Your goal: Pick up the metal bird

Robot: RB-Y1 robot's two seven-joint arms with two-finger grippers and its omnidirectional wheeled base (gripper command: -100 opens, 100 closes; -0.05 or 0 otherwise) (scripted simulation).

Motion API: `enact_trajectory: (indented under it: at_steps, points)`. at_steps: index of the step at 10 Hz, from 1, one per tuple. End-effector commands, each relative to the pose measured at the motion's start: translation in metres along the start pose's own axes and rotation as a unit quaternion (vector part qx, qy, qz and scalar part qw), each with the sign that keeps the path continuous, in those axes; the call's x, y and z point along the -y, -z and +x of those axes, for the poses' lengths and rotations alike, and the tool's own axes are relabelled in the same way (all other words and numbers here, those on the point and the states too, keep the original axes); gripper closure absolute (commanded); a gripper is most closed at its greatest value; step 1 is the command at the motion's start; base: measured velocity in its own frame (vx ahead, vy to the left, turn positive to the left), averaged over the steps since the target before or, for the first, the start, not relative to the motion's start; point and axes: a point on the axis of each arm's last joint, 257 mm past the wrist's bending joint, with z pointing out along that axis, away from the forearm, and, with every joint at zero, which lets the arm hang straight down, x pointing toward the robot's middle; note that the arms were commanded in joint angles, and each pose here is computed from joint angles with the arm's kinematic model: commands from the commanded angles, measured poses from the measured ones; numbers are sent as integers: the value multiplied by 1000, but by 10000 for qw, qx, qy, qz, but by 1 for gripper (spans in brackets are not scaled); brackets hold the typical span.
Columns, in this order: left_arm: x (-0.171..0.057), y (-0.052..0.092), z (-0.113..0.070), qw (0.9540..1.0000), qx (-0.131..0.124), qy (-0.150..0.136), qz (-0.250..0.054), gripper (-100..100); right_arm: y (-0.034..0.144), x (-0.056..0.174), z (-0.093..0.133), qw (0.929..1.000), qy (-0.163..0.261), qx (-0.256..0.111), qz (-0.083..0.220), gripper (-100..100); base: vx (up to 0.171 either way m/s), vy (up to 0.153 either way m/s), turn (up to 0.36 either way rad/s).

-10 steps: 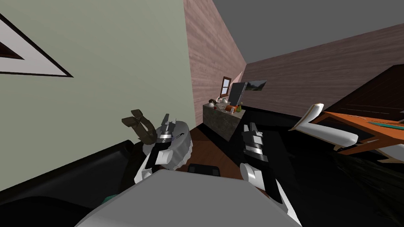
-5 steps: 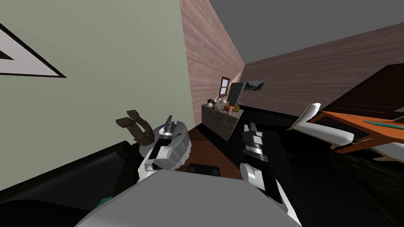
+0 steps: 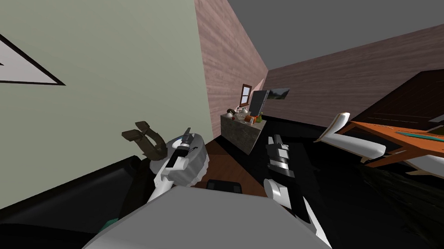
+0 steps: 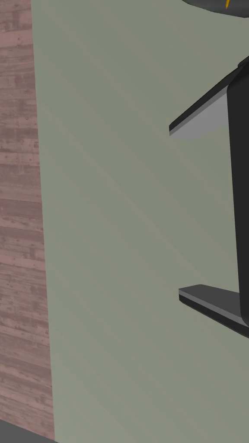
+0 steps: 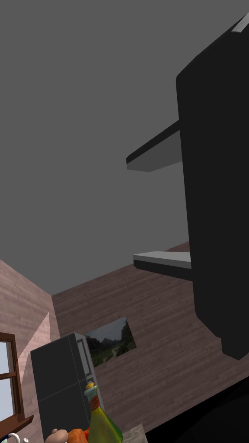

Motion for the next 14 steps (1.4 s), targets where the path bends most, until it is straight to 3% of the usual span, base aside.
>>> enact_trajectory:
  at_steps: [1, 4, 7, 8, 11, 12, 13, 14]
  points:
    - [-21, -9, -11, 9995, 68, 12, -300, -100, 0, 0, 0, 10000, 0, 0, 0, 0, 13, -47, -23]
    - [-46, -15, -24, 9976, 157, 35, -672, -100, 0, 0, 0, 10000, 0, 0, 0, 0, 15, -40, -16]
    - [-76, -27, -48, 9927, 321, 116, -1156, -100, 0, 0, 0, 10000, 0, 0, 0, 0, 19, -35, -24]
    - [-90, -23, -52, 9906, 362, 118, -1316, -100, 0, 0, 0, 10000, 0, 0, 0, 0, 19, -26, -17]
    - [-117, -32, -76, 9822, 559, 243, -1777, -100, 0, 0, 0, 10000, 0, 0, 0, 0, 25, -24, -27]
    - [-133, -25, -81, 9782, 610, 249, -1971, -100, 0, 0, 0, 10000, 0, 0, 0, 0, 24, -22, -21]
    - [-138, -31, -91, 9746, 695, 323, -2105, -100, 0, 0, 0, 10000, 0, 0, 0, 0, 22, -26, -28]
    - [-155, -23, -96, 9691, 756, 333, -2323, -100, 0, 0, 0, 10000, 0, 0, 0, 0, 21, -20, -21]
